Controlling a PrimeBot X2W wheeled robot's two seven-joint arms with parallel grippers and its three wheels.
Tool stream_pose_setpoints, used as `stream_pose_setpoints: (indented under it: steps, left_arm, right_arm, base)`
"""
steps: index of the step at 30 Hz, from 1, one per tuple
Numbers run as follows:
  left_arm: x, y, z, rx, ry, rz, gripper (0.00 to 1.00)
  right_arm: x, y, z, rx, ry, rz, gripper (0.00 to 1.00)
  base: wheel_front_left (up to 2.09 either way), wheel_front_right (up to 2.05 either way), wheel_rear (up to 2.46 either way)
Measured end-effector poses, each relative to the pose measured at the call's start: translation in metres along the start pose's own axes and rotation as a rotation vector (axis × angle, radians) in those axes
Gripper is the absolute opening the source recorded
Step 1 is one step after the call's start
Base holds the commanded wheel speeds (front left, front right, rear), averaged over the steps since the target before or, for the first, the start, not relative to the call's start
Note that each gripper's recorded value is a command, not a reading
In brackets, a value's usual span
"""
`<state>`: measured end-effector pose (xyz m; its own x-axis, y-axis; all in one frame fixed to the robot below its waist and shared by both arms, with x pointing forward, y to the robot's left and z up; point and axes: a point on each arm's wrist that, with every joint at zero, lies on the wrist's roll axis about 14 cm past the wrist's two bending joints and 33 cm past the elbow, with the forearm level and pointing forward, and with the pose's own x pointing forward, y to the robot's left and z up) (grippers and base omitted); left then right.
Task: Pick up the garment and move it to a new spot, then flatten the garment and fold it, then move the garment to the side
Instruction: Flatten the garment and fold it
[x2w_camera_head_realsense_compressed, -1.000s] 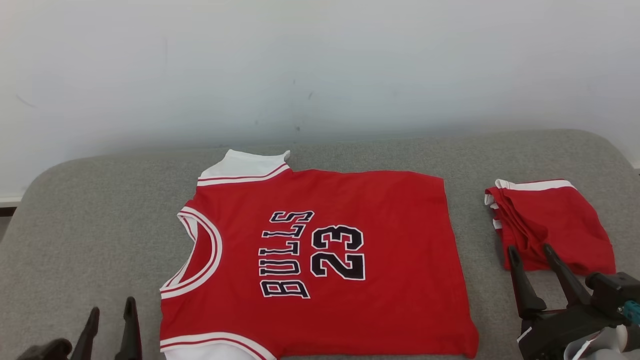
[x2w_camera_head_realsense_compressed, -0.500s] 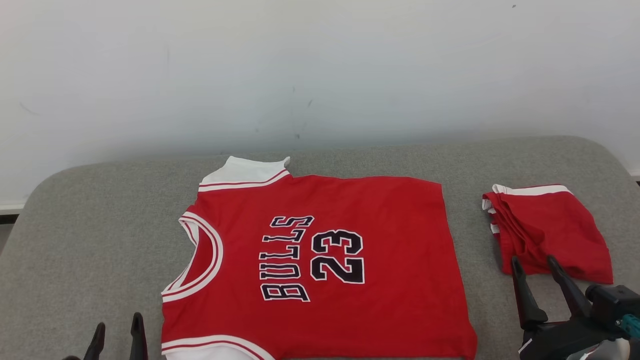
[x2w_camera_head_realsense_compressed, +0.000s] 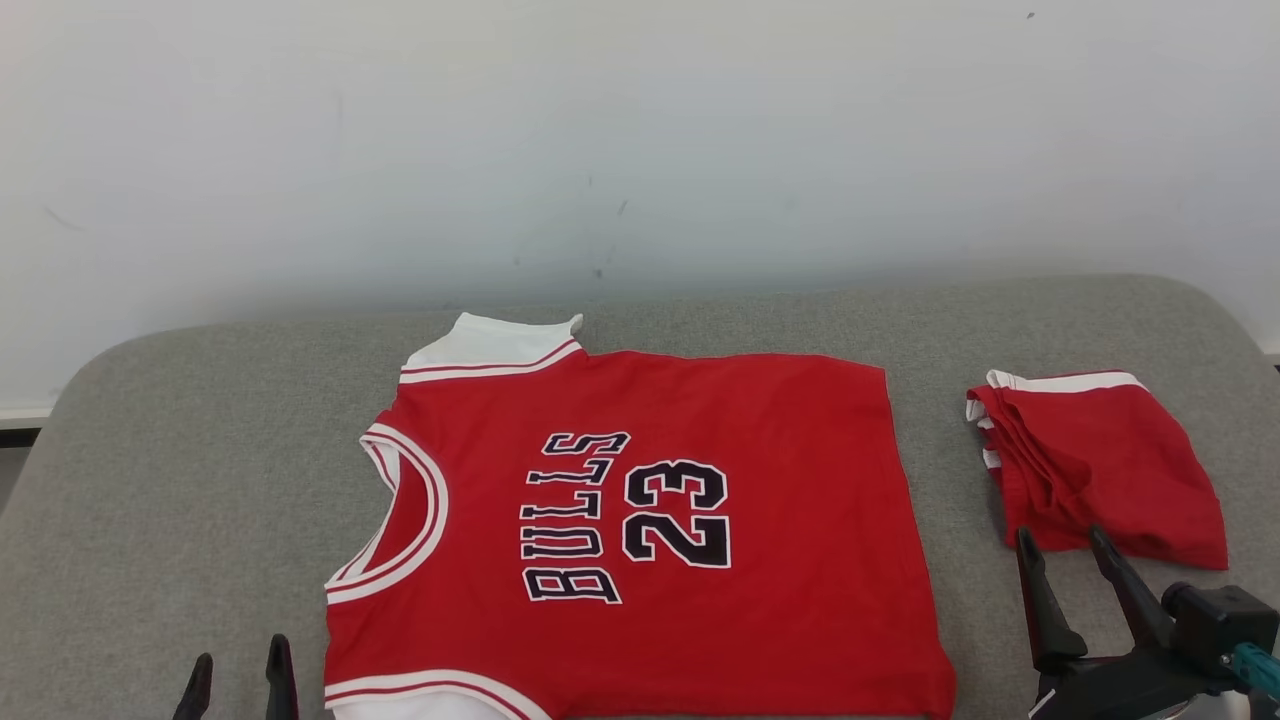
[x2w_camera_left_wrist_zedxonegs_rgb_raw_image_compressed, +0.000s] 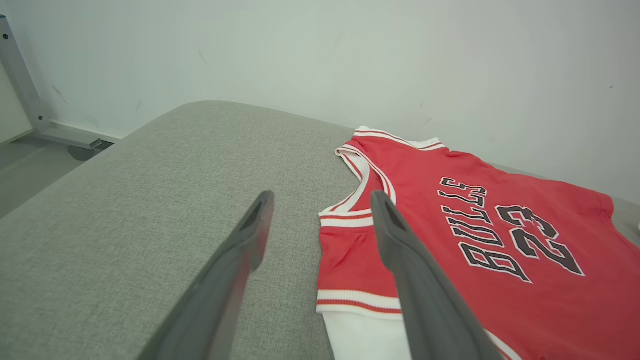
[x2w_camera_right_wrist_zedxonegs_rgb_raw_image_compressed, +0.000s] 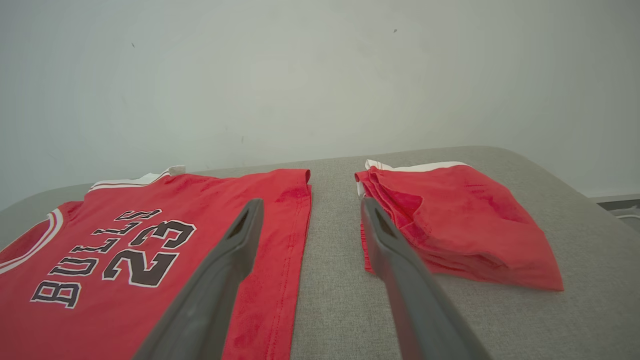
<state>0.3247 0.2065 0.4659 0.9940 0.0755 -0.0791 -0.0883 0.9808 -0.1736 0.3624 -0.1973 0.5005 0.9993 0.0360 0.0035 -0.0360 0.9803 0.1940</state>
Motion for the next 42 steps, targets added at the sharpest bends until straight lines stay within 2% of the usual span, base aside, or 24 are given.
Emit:
stream_pose_setpoints:
  steps: [20,31,42]
  left_arm:
    - [-0.001,-0.01,0.009,0.04,-0.036,-0.026,1.0]
    - [-0.008,-0.015,0.008,0.042,-0.037,-0.051,1.0]
    - [-0.02,-0.028,-0.033,0.005,0.169,-0.133,1.0]
  right_arm:
    - [0.001,0.0,-0.001,-0.024,-0.007,0.006,1.0]
    - [0.005,0.029,-0.02,-0.012,0.045,0.107,1.0]
    - [0.003,0.04,-0.05,-0.019,0.154,0.159,1.0]
  base:
    - [0.0,0.0,0.0]
    - [0.0,0.0,0.0]
    - [0.0,0.0,0.0]
